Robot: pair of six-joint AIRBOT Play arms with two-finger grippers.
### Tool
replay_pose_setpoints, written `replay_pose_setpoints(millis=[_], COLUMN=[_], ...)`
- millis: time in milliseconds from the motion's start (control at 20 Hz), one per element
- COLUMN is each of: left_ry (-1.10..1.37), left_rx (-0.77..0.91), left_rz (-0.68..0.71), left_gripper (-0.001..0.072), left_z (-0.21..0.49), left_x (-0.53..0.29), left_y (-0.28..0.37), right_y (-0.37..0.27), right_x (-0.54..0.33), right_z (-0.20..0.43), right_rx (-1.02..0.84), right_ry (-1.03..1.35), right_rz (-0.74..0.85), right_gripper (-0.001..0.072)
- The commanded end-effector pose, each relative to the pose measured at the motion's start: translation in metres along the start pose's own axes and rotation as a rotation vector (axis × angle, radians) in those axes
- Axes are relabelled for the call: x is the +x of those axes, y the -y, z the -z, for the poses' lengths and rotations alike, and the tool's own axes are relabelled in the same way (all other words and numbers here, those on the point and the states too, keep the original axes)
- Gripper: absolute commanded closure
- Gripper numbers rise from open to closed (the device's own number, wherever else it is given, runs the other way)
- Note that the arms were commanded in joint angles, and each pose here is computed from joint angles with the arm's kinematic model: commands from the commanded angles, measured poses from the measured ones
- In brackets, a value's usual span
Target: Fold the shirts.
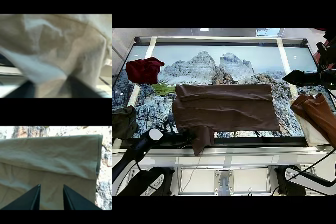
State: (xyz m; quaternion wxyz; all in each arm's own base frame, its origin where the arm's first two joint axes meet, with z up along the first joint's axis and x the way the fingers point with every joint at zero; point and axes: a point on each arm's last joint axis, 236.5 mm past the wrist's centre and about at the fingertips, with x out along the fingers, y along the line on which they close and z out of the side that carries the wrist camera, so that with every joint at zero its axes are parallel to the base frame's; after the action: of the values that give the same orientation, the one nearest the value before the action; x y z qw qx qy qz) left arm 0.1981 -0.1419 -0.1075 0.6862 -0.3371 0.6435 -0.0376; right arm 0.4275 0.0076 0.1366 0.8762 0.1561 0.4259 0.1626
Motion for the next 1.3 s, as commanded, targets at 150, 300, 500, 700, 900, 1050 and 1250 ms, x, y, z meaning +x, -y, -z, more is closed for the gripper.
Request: replay_pose_setpoints(millis=[150, 300, 500, 700, 900, 1050, 1250], left_ry=[0.024, 0.024, 0.064, 0.071, 0.069, 0.072, 0.072], left_rx=[0.030, 0.110, 0.179, 0.190, 0.190, 0.192, 0.195], left_rz=[0.066, 0.097, 0.133, 0.135, 0.134, 0.131, 0.127], left_gripper=[0.0694, 0.0694, 0.0695, 0.0695, 0.0695, 0.0695, 0.0695], left_z=[-0.014, -0.021, -0.035, -0.037, -0.036, -0.037, -0.037], left_x=[-0.004, -0.019, -0.033, -0.035, -0.035, -0.035, -0.035], left_y=[0.032, 0.055, 0.078, 0.081, 0.080, 0.080, 0.079], right_y=[0.026, 0.057, 0.043, 0.035, 0.065, 0.081, 0.083], right_x=[-0.008, 0.004, 0.016, 0.042, 0.065, 0.071, 0.077], right_z=[0.059, 0.160, 0.272, 0.308, 0.283, 0.267, 0.266], right_rx=[0.007, 0.296, 0.720, 0.917, 0.986, 1.015, 1.000], right_ry=[-0.217, -0.417, -0.525, -0.474, -0.256, -0.157, -0.151], right_rz=[0.107, 0.082, -0.089, -0.121, -0.061, -0.024, 0.003], right_gripper=[0.0400, 0.0400, 0.0271, 0.0212, 0.0214, 0.0250, 0.0300])
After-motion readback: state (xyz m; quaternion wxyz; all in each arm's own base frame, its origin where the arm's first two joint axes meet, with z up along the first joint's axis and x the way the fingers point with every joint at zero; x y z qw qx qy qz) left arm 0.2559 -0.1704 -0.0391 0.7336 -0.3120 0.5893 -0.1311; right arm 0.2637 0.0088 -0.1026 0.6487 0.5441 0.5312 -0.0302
